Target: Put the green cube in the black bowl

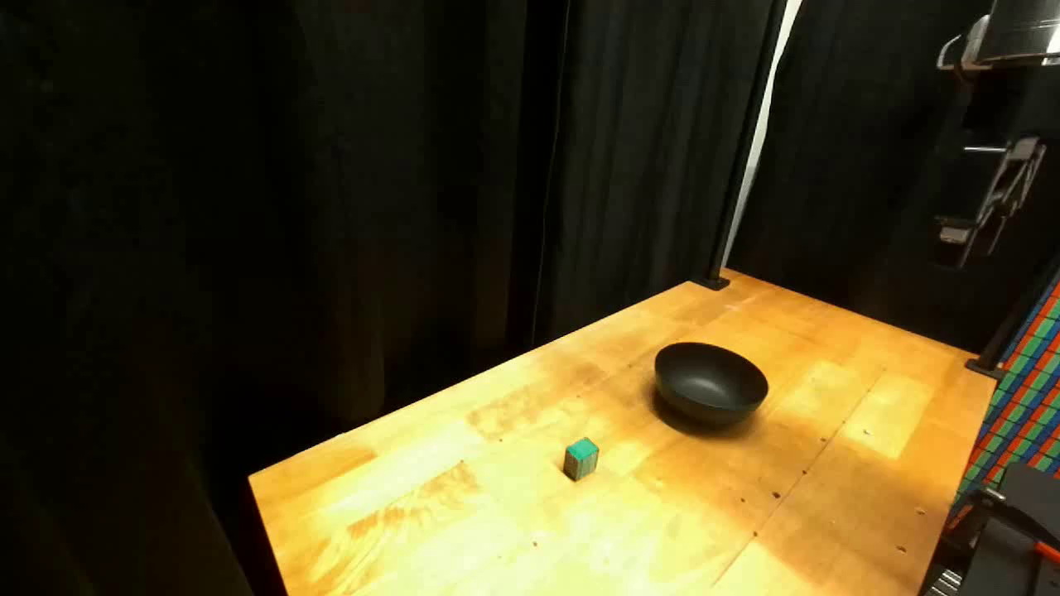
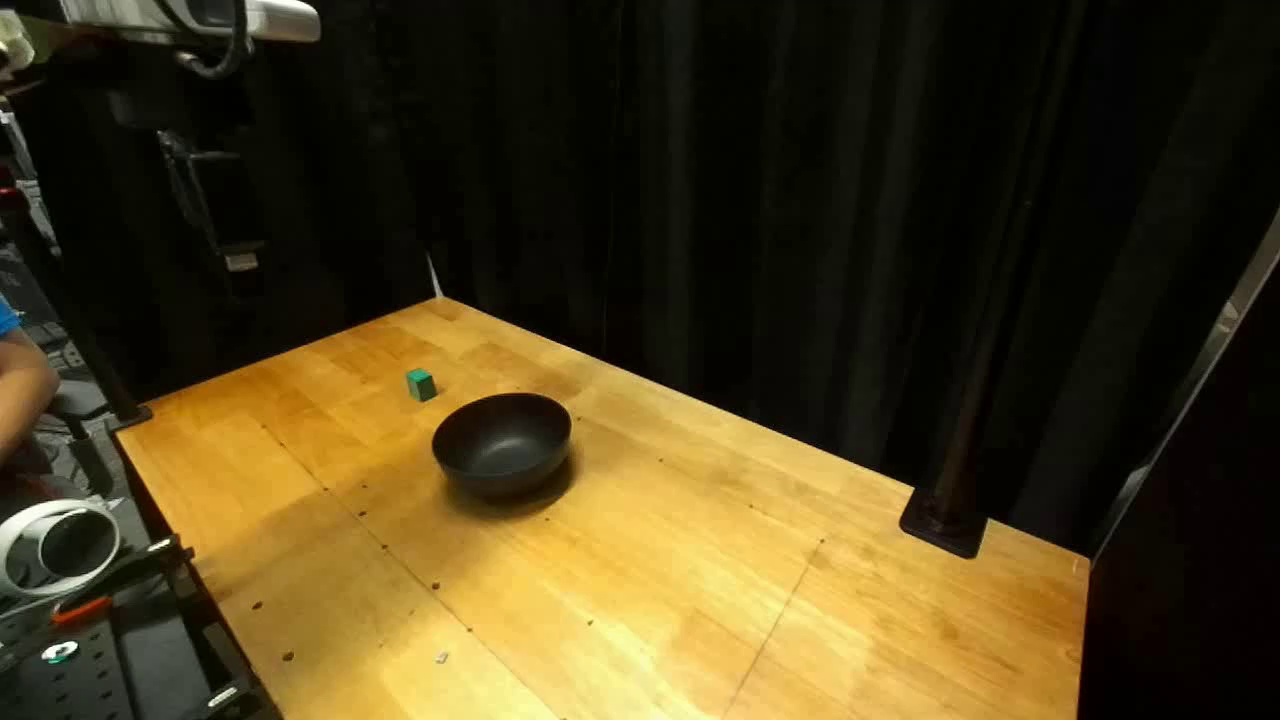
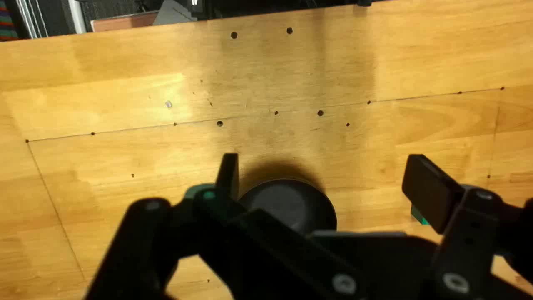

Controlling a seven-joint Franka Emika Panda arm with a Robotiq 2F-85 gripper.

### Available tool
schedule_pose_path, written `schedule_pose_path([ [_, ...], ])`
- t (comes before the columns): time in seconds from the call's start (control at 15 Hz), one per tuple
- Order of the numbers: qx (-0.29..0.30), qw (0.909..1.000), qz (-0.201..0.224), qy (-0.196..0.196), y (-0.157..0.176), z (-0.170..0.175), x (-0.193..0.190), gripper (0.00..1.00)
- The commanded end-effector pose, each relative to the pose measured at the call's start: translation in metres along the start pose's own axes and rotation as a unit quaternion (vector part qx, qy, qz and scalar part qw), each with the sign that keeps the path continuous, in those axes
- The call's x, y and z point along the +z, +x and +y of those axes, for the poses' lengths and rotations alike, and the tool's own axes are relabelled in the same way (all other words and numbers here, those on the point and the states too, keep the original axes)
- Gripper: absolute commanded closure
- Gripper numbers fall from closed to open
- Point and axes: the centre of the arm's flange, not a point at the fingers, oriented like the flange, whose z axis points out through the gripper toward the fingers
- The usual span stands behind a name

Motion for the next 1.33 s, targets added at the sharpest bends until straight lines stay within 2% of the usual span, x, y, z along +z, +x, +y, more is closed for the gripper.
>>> schedule_pose_path([
  [0.0, 0.000, 1.0000, 0.001, 0.000, 0.000, 0.000, -0.001, 0.00],
  [0.67, 0.000, 1.0000, 0.006, 0.000, 0.002, 0.000, -0.005, 0.00],
  [0.93, -0.017, 0.9996, 0.014, -0.017, 0.050, -0.056, 0.034, 0.00],
  [1.27, -0.039, 0.9980, 0.041, -0.031, 0.099, -0.141, 0.115, 0.00],
])
